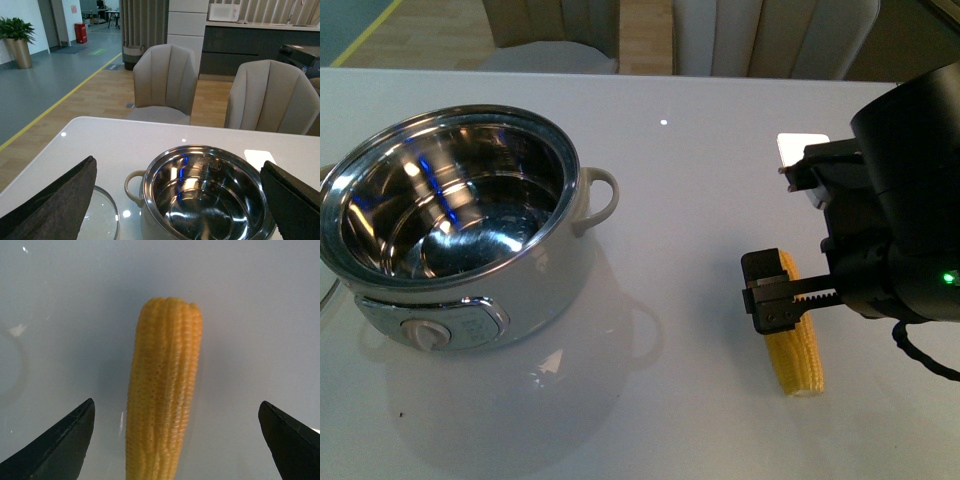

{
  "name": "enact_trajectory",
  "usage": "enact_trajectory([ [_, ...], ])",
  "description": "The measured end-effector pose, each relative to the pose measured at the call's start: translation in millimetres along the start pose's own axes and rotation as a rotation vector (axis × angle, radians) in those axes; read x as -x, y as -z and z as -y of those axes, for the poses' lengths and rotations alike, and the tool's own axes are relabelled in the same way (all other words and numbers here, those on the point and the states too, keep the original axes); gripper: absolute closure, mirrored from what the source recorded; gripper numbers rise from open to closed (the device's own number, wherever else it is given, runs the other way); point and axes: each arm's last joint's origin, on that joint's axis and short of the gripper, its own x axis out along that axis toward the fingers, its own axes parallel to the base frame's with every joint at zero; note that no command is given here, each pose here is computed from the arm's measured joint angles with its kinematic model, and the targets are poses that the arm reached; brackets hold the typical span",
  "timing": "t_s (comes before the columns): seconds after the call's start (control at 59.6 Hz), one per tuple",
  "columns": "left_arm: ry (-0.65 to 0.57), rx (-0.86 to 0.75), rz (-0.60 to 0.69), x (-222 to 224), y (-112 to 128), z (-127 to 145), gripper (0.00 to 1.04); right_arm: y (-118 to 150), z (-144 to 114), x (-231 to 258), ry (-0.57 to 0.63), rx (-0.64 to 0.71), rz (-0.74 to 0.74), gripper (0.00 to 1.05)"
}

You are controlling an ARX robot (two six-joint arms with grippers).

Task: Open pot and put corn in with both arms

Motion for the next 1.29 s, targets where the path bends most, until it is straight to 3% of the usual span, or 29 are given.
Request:
enact_trajectory([
  [0.437,0.0,0.0,0.0,0,0,0,0.07,1,-10,-51,0.014,0.019,-0.141,0.09],
  [0.856,0.0,0.0,0.0,0,0,0,0.07,8,-10,-56,0.006,-0.031,-0.207,0.67],
  [1.125,0.0,0.0,0.0,0,0,0,0.07,-24,-4,-10,-0.107,-0.153,-0.024,0.82],
  [1.293,0.0,0.0,0.0,0,0,0,0.07,-42,-4,16,-0.206,-0.245,0.046,0.82],
])
